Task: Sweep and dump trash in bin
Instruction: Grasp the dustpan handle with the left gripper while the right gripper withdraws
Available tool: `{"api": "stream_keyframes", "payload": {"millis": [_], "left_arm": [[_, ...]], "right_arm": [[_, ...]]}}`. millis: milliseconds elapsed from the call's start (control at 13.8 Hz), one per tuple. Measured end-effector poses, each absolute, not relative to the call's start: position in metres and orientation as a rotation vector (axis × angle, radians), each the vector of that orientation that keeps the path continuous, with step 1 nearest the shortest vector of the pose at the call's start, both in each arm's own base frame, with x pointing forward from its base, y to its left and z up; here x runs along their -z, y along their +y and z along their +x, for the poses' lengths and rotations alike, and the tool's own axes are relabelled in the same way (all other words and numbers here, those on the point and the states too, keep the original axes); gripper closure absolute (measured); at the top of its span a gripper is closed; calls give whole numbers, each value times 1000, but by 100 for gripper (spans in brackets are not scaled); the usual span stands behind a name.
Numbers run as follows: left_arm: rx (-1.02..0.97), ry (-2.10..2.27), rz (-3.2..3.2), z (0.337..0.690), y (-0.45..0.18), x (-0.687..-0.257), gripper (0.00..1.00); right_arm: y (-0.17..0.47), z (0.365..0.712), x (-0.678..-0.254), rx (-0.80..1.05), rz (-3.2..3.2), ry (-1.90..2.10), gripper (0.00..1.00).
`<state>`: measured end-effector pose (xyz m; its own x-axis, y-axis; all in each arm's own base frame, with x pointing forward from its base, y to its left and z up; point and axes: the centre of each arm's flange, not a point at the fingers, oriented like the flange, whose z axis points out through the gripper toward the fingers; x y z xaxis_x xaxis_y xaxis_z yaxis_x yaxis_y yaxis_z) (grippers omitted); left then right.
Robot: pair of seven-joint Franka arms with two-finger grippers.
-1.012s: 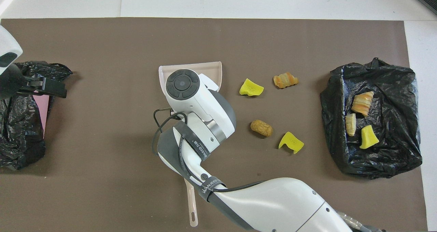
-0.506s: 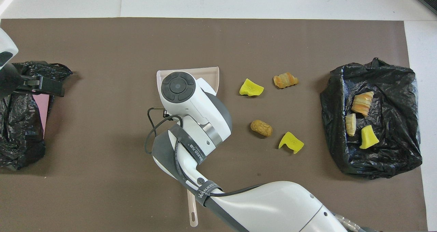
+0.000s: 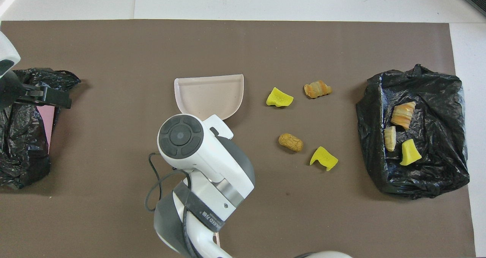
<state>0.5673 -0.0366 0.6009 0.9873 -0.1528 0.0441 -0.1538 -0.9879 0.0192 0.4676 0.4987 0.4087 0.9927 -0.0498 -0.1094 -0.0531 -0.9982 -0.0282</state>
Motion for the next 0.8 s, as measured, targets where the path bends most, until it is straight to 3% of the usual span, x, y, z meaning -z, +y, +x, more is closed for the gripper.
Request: {"api": "stream_keyframes", "payload": {"millis": [361, 795], "left_arm": [[-87, -316, 3099, 577, -65, -586, 0], [-119, -436, 3074, 609, -146, -519, 0]], "right_arm": [[500, 378, -392, -262, -3186, -76, 22], [471, 307, -341, -213, -3107, -174, 22]]}}
